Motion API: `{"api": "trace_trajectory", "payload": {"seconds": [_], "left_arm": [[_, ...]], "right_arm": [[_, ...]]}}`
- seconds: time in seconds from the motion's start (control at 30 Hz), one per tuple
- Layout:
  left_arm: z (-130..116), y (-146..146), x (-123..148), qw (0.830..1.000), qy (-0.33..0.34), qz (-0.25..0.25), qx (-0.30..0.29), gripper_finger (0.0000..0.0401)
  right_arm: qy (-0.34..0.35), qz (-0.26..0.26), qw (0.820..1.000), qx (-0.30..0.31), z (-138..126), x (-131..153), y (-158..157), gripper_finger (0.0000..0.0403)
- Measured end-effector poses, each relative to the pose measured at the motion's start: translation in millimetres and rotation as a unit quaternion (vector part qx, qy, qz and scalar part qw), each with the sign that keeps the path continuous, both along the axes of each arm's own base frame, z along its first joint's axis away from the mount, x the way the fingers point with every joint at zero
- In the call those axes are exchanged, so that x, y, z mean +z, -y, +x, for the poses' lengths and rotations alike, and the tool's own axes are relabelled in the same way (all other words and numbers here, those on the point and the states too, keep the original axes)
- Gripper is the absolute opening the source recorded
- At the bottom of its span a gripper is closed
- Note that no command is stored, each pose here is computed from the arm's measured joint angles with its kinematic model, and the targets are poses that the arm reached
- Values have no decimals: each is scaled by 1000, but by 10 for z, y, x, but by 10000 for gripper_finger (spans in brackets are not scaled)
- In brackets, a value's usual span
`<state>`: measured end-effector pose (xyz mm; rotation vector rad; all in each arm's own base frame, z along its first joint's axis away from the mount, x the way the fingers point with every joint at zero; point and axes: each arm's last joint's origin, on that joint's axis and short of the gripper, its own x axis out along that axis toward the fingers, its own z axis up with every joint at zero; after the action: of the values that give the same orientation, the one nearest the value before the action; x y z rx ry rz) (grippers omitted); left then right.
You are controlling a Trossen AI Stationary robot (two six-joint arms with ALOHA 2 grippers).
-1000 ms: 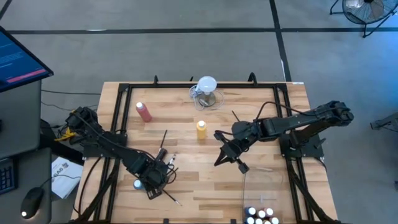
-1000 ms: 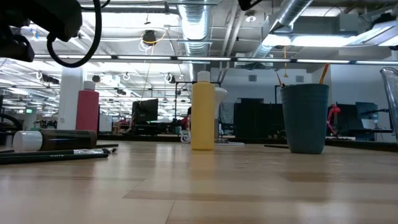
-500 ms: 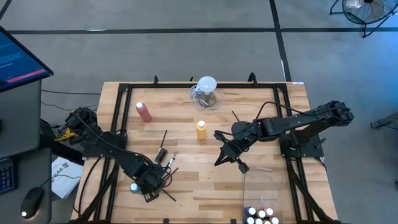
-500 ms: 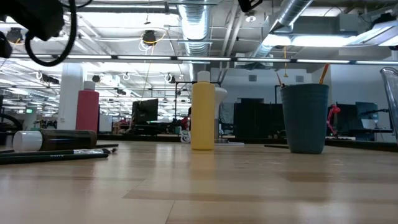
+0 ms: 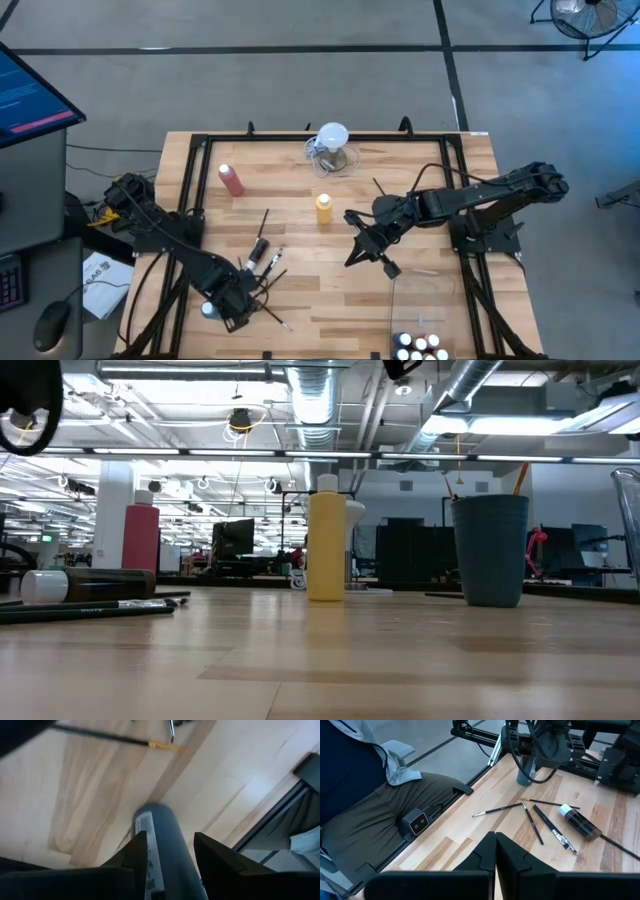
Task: Pick & Place Paint Supplies
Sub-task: Put the black silver paintbrush into the blue cup
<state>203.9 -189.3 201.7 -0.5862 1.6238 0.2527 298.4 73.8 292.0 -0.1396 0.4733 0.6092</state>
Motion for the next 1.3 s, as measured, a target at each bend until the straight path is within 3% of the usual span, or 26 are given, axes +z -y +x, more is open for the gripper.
{"api": "trace_trajectory", "payload": {"seconds": [0.17,0.37,0.57,0.77,1.03,1.3], "left_arm": [[121,-136,-4,998,38,42,27,122],[254,-217,4,991,110,79,-13,122],[203,-226,-178,988,128,90,-5,122],[146,-269,-514,986,160,51,27,122],[126,-282,-572,982,176,61,33,122],[111,-303,-596,981,178,63,35,122]], "right_arm": [[0,0,1000,0,0,0,0,0],[0,0,1000,0,0,0,0,0],[12,-13,1000,8,9,-1,-1,0],[-14,-21,1000,5,343,-395,-39,0],[-56,-18,997,-42,744,-557,196,0],[-78,-29,996,-39,1031,-842,197,0]]}}
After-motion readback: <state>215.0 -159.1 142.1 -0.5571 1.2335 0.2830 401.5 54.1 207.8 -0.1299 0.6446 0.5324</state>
